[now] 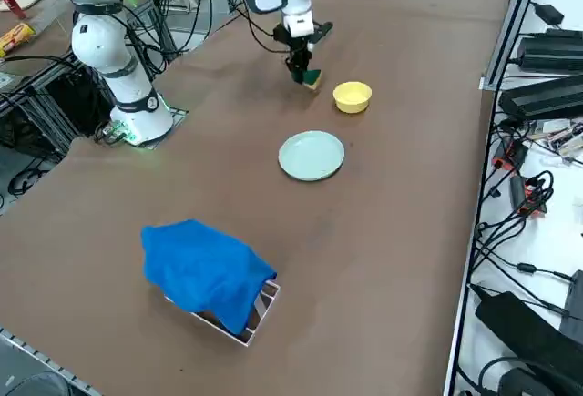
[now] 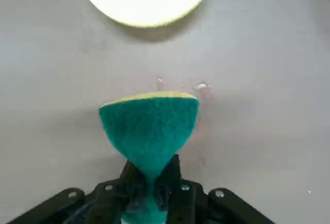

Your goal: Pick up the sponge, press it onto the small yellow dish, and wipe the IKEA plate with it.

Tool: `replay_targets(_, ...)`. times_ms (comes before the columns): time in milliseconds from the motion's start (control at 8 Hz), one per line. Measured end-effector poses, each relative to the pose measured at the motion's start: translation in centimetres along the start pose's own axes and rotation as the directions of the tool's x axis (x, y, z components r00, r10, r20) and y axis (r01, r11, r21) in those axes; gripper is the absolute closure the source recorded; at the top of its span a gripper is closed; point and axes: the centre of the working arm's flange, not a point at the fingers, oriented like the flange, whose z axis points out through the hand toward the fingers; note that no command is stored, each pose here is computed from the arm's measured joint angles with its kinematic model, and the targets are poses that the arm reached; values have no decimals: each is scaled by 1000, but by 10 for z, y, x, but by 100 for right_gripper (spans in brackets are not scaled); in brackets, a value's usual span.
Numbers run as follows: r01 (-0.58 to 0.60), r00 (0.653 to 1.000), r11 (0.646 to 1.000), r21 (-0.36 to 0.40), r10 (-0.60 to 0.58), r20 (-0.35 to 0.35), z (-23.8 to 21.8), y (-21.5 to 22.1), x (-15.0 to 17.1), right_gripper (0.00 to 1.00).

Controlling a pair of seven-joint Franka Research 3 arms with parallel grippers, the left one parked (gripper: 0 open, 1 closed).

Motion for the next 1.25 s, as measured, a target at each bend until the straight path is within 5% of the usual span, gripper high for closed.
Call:
replay_targets(250, -11, 1000, 1000, 24, 12, -29, -30, -4, 21, 86)
replay_targets(750, -6, 999, 1000, -26, 7, 37, -92, -14, 94, 86)
replay_targets(1250, 47, 997, 998, -37, -45, 66, -92, 5, 145, 86)
